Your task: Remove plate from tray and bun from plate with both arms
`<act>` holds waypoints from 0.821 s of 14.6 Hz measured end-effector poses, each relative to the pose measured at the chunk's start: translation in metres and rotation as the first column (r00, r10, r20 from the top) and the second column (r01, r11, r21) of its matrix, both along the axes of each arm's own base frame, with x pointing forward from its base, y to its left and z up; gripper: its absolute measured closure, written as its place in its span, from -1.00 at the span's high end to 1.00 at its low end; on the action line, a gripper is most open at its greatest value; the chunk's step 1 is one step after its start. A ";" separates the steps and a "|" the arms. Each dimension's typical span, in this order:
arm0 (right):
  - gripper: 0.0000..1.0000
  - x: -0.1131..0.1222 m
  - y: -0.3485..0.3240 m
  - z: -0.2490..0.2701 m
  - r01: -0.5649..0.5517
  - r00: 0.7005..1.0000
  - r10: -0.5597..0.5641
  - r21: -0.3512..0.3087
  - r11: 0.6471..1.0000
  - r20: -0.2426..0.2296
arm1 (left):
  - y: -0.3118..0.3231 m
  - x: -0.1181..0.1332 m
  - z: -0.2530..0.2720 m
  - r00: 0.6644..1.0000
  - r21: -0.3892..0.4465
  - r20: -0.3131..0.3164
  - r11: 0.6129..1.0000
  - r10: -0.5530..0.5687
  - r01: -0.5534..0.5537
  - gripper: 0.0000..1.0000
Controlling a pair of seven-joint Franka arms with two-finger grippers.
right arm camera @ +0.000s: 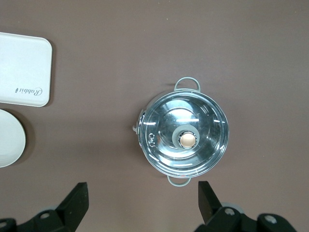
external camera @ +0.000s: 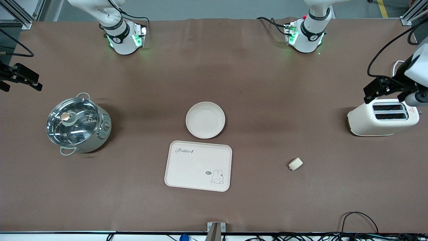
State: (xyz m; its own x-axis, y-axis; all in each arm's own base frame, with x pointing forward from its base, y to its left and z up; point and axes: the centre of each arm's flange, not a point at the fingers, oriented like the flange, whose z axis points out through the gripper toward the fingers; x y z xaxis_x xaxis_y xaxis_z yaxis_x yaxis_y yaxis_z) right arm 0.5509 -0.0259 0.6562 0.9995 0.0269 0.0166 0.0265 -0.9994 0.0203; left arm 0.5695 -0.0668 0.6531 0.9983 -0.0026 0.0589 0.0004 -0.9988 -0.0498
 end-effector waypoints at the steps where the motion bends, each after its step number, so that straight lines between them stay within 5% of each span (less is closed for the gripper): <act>1: 1.00 0.000 0.000 0.000 0.000 1.000 0.000 0.000 1.000 0.000 | -0.001 -0.007 0.002 1.000 -0.005 -0.020 1.000 -0.004 0.004 1.00; 7: 1.00 0.000 0.001 0.000 -0.003 1.000 0.003 0.000 1.000 -0.001 | 0.009 -0.045 -0.002 0.997 -0.055 -0.071 0.998 -0.026 0.022 1.00; 12: 1.00 0.000 0.002 0.000 -0.003 1.000 0.003 0.000 1.000 -0.001 | -0.004 -0.057 0.006 0.998 -0.050 -0.049 0.998 -0.046 0.044 1.00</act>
State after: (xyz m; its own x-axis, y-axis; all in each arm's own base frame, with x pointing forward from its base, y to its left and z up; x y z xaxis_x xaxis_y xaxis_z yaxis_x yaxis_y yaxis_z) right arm 0.5509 -0.0242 0.6559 0.9994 0.0299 0.0153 0.0296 -0.9994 0.0202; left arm 0.5123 -0.0708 0.6592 0.9989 -0.0459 0.0100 -0.0459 -0.9989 0.0003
